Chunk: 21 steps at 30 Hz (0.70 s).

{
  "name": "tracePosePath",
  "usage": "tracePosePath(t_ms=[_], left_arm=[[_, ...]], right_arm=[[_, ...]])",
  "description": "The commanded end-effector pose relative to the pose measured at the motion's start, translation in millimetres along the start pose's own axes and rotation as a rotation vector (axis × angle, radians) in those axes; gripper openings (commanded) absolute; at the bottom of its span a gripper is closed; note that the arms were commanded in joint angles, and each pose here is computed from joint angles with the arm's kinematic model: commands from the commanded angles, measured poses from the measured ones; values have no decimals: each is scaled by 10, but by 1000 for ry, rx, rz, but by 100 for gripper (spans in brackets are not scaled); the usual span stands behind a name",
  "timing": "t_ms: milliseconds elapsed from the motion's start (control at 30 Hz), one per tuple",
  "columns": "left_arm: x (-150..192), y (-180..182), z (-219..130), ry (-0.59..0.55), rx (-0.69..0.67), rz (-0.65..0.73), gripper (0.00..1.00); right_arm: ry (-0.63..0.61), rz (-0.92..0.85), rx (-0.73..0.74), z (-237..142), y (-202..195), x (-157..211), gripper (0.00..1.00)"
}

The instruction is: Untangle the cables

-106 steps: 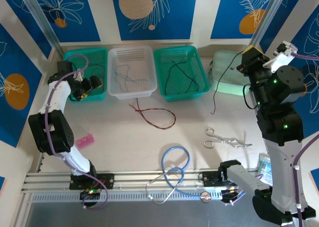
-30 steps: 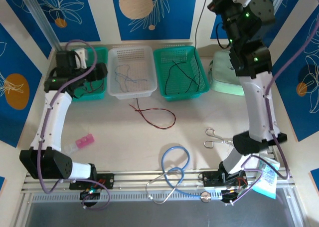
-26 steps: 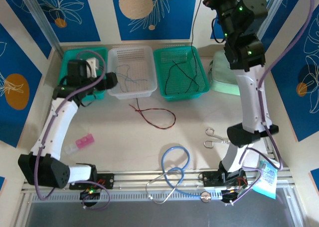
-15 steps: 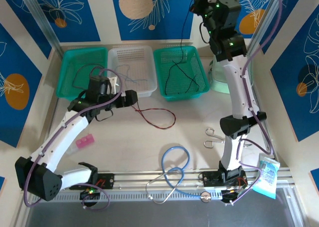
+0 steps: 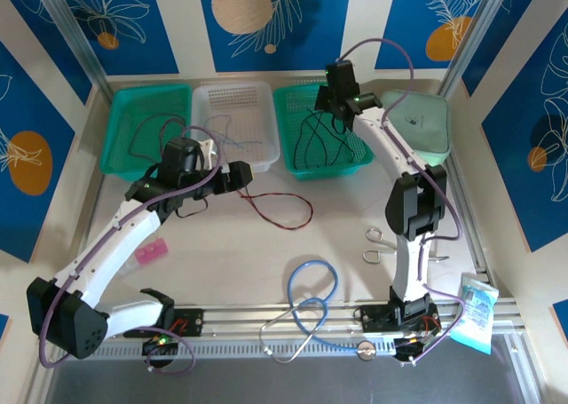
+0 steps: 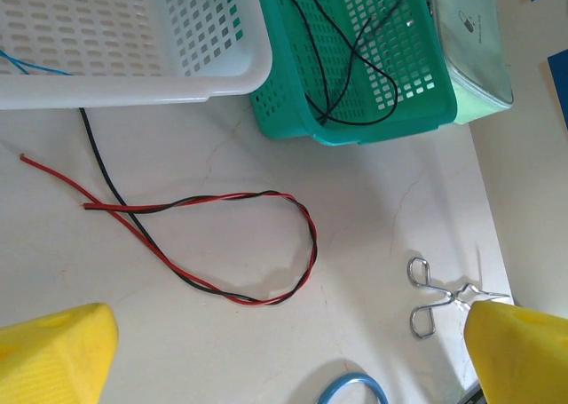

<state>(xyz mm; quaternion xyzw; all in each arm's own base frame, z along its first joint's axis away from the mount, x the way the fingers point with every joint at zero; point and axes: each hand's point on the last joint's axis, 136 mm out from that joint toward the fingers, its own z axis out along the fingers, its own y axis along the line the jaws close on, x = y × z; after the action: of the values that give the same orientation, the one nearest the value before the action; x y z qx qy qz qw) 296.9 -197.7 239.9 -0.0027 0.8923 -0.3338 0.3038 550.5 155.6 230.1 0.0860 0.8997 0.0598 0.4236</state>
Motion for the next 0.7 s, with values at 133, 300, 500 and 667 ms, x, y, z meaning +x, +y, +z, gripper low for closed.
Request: tracePosePath(t_ms=[133, 300, 500, 667], left_arm=[[125, 25, -29, 10, -10, -14, 99], [161, 45, -42, 4, -17, -21, 99], [113, 20, -104, 5, -38, 18, 99], [91, 8, -154, 8, -52, 41, 99]], right_arm=[[275, 86, 77, 493, -247, 775, 0], [386, 131, 126, 716, -426, 1166, 0], [401, 172, 108, 711, -453, 1125, 20], [283, 138, 35, 225, -273, 437, 71]])
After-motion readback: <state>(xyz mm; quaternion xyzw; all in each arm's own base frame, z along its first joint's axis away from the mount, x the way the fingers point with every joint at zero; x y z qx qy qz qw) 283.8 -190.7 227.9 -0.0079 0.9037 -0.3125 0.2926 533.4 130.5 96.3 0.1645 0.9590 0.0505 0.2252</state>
